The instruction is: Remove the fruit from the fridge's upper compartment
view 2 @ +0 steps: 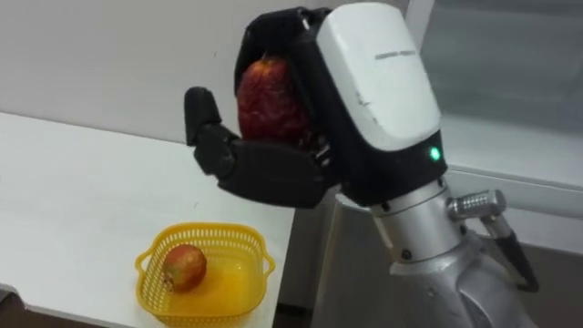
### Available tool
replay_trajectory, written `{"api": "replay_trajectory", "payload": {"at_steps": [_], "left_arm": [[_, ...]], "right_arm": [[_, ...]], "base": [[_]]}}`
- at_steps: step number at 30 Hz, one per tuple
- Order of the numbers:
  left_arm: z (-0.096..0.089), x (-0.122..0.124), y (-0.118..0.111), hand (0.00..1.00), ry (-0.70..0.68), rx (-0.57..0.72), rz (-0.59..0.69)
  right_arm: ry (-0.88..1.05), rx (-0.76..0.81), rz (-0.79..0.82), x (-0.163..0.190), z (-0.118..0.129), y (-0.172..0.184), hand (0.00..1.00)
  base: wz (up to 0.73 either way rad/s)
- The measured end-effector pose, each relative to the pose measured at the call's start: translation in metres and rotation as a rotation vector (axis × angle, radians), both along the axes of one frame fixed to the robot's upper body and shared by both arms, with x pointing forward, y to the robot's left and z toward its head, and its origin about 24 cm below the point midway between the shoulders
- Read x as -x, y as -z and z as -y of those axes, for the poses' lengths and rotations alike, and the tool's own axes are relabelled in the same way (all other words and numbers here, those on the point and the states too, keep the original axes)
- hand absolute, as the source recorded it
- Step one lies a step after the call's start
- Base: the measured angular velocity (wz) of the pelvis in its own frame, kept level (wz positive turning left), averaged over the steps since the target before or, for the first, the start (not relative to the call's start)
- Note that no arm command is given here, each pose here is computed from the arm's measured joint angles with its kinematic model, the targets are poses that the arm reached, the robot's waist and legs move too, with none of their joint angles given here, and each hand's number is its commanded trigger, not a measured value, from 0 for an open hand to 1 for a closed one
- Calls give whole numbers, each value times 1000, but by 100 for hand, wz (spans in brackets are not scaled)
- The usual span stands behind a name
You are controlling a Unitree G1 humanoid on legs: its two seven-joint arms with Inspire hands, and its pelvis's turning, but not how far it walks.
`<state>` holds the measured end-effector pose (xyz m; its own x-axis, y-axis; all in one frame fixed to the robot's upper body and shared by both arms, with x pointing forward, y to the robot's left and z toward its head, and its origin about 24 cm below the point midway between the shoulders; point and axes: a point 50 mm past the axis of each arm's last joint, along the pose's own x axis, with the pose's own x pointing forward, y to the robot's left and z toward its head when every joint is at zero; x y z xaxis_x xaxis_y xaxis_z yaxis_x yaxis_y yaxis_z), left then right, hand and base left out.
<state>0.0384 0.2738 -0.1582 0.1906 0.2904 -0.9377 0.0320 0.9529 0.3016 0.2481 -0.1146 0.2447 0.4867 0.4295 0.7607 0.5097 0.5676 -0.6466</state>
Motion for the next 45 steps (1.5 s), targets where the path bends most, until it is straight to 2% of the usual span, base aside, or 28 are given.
{"api": "replay_trajectory", "payload": {"at_steps": [9, 14, 23, 29, 45], "left_arm": [[0, 3, 0, 0, 23, 5, -25], [-1, 5, 1, 0, 20, 10, -36], [0, 6, 2, 0, 31, 30, -73], [0, -2, 0, 0, 72, 37, -45], [1, 1, 0, 0, 103, 58, -51]], "right_arm": [[5, 90, -54, -10, -11, 21, 100], [22, 165, -154, -21, -16, 43, 100], [106, 207, -356, -44, -13, 81, 100], [170, 236, -458, -56, -3, 104, 100], [265, 258, -658, -67, 20, 148, 100]], "base": [[7], [1], [4], [4], [1]]}}
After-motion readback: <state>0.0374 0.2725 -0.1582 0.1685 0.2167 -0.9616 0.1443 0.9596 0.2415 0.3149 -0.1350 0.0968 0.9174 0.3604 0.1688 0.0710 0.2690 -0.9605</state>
